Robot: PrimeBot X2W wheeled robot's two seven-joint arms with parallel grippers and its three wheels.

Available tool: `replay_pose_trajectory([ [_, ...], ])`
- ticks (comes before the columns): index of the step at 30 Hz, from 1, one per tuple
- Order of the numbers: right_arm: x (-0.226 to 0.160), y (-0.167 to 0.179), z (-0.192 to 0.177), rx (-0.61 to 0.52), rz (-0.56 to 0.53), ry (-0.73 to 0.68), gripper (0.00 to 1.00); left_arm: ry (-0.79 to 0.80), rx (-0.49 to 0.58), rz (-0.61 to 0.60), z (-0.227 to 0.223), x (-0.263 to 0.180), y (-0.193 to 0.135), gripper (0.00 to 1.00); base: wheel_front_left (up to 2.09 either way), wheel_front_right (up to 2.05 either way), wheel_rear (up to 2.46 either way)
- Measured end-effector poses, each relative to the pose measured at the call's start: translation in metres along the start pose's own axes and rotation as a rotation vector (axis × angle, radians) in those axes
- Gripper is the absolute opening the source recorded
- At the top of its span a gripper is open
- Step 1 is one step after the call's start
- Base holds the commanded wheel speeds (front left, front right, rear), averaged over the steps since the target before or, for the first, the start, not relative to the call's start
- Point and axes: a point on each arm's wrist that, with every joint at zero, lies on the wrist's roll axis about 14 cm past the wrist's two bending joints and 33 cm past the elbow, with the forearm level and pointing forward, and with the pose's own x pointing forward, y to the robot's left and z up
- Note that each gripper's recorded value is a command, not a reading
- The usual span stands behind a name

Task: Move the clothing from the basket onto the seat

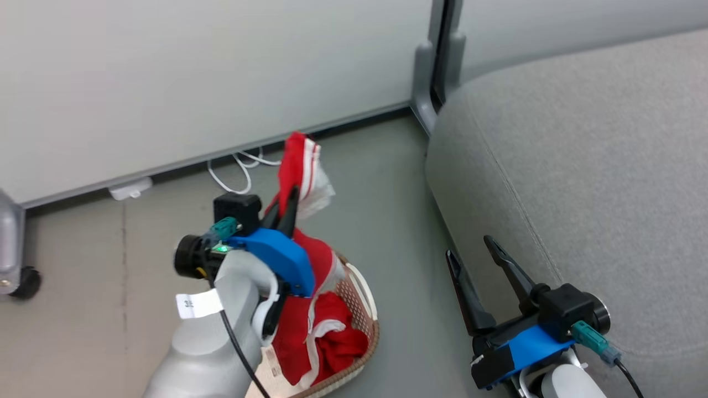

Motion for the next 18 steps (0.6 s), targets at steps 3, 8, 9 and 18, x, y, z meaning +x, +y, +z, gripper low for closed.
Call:
replay_pose_trajectory([
  [3,-0.001,0.008,0.005,0.001,0.023,-0.012,1.00,-0.044,0.025,-0.037,0.022,-0.004,-0.017,0.00,0.00,0.00,0.00],
  [8,-0.003,0.021,0.009,0.002,0.058,-0.017,1.00,-0.111,0.078,-0.089,0.061,-0.007,-0.041,0.00,0.00,0.00,0.00],
  [9,-0.004,0.023,0.008,0.003,0.063,-0.016,1.00,-0.121,0.090,-0.097,0.068,-0.007,-0.045,0.00,0.00,0.00,0.00],
  [18,-0.008,0.034,0.009,0.005,0.093,-0.011,1.00,-0.151,0.121,-0.145,0.099,-0.007,-0.073,0.00,0.00,0.00,0.00],
])
